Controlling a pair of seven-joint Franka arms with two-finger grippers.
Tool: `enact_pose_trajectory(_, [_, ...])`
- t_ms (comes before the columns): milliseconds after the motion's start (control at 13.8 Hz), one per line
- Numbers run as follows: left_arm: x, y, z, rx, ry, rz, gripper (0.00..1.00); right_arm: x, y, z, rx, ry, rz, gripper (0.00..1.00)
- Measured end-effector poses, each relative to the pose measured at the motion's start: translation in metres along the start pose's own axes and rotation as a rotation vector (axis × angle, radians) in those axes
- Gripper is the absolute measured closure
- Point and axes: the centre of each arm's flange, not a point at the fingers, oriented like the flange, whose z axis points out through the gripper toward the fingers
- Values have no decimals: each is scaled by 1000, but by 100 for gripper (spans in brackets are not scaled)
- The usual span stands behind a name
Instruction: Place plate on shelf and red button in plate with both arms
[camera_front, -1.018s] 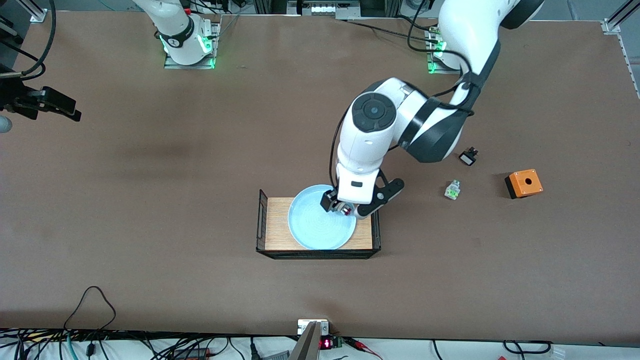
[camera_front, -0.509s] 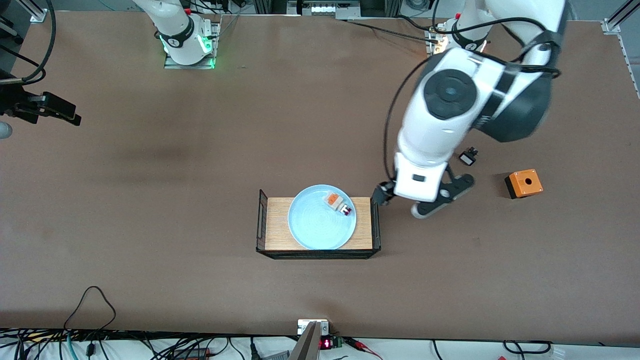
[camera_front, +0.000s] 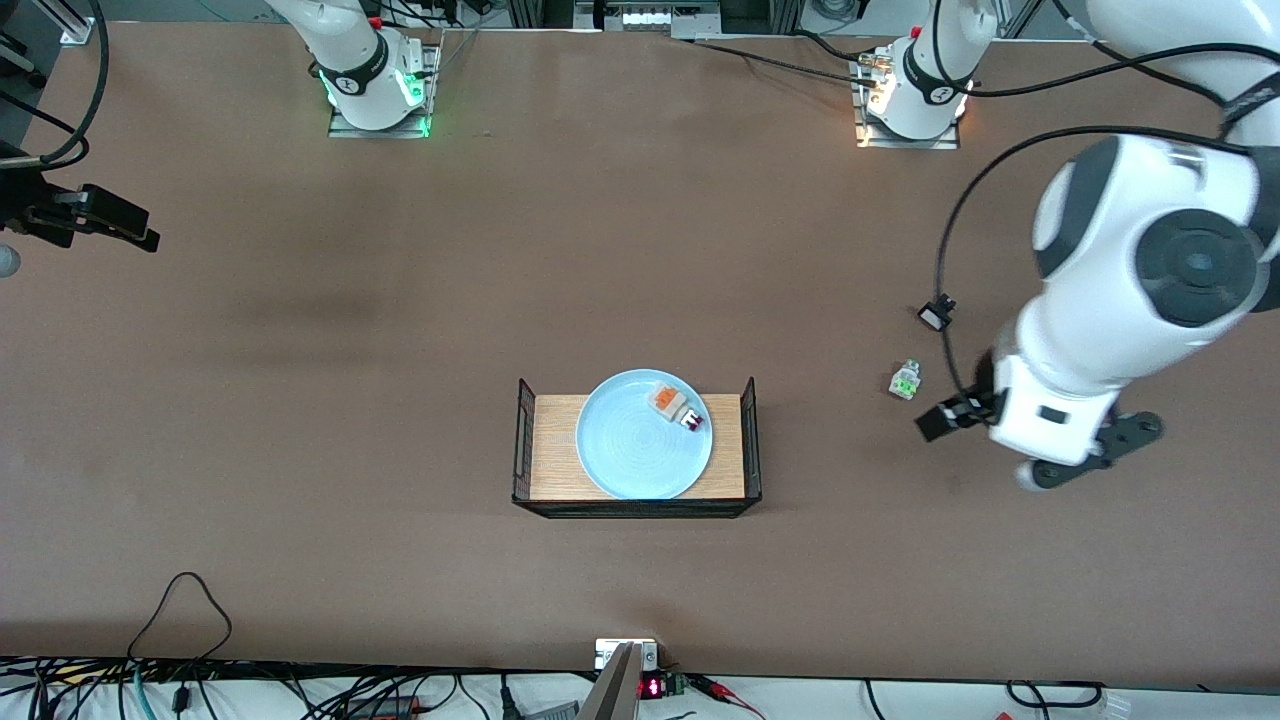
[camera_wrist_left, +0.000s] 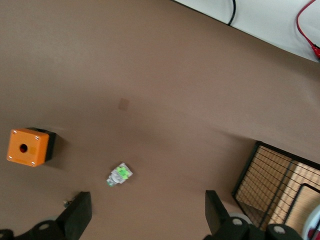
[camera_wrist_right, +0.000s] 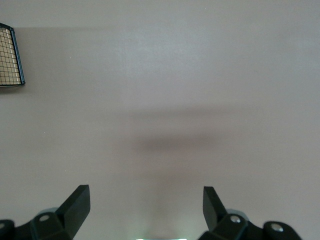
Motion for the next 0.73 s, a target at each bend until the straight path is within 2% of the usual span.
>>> enact_pose_trajectory(364, [38, -108, -7, -3, -110, 212, 0, 0, 0, 0, 0, 1, 0, 0])
enact_pose_trajectory(582, [34, -122, -1, 3, -167, 384, 0, 0, 0, 0, 0, 2, 0, 0])
enact_pose_trajectory(727, [21, -115, 6, 12, -196, 440, 0, 1, 0, -1, 0, 7, 0, 0])
